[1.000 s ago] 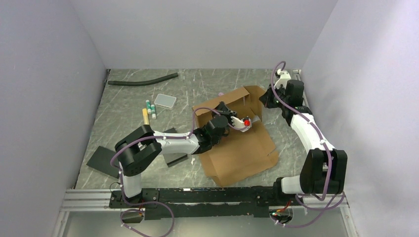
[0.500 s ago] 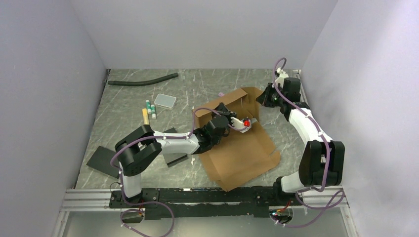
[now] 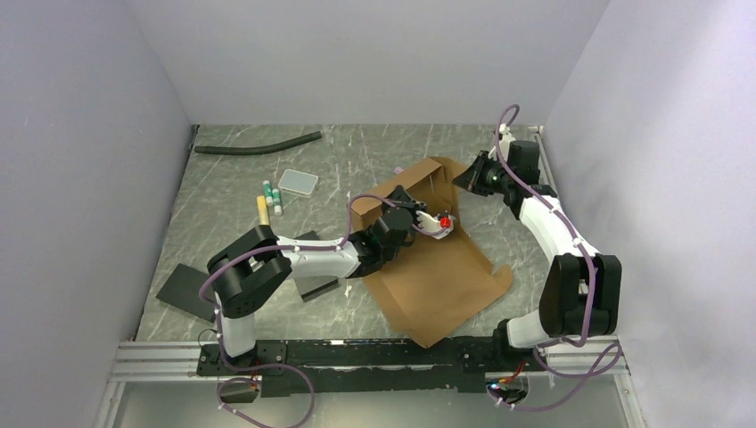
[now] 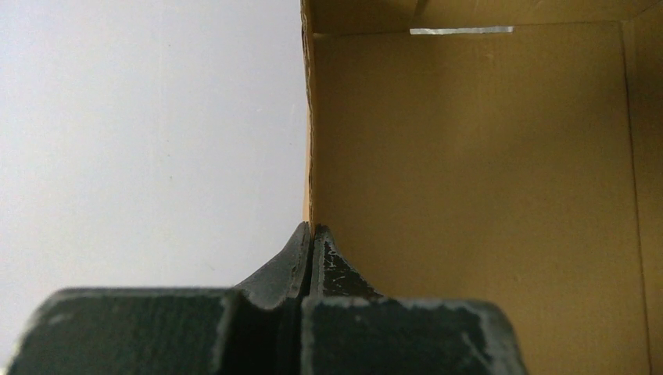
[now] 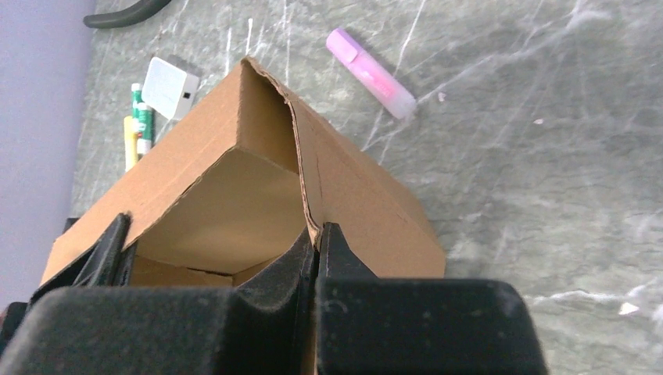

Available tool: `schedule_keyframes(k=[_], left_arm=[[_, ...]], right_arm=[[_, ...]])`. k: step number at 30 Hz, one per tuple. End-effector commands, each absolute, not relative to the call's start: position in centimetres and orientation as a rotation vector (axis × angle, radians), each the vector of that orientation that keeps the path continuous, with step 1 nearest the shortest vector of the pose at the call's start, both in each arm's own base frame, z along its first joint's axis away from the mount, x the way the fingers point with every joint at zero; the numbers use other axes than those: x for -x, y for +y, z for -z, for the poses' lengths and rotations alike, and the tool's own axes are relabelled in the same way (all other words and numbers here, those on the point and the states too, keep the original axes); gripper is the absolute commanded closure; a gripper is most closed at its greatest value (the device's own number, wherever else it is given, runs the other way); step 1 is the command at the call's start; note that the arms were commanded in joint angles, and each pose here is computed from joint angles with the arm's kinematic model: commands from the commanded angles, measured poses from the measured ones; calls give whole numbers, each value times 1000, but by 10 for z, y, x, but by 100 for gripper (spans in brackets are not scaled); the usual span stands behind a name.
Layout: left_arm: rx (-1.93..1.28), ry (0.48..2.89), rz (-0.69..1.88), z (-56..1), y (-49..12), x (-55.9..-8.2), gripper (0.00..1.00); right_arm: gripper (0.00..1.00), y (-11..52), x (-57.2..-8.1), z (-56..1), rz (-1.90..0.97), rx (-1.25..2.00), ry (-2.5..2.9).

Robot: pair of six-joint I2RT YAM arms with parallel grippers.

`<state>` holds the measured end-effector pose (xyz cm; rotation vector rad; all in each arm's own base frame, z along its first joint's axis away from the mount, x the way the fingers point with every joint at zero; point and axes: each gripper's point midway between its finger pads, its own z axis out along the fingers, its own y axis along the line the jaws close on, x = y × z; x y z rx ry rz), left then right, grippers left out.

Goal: Fold the paper box

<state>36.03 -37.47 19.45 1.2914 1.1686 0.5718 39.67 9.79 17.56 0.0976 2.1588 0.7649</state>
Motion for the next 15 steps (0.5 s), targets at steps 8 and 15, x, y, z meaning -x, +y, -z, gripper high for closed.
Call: schedule_keyframes(k=[8, 15], left_arm=[[-1229, 1142, -469, -221, -392, -353, 100], [-1208, 1148, -465, -221, -391, -353, 100]], right_arm=[[100, 132, -375, -200, -961, -74, 2067], [100, 134, -361, -178, -873, 55, 2111]])
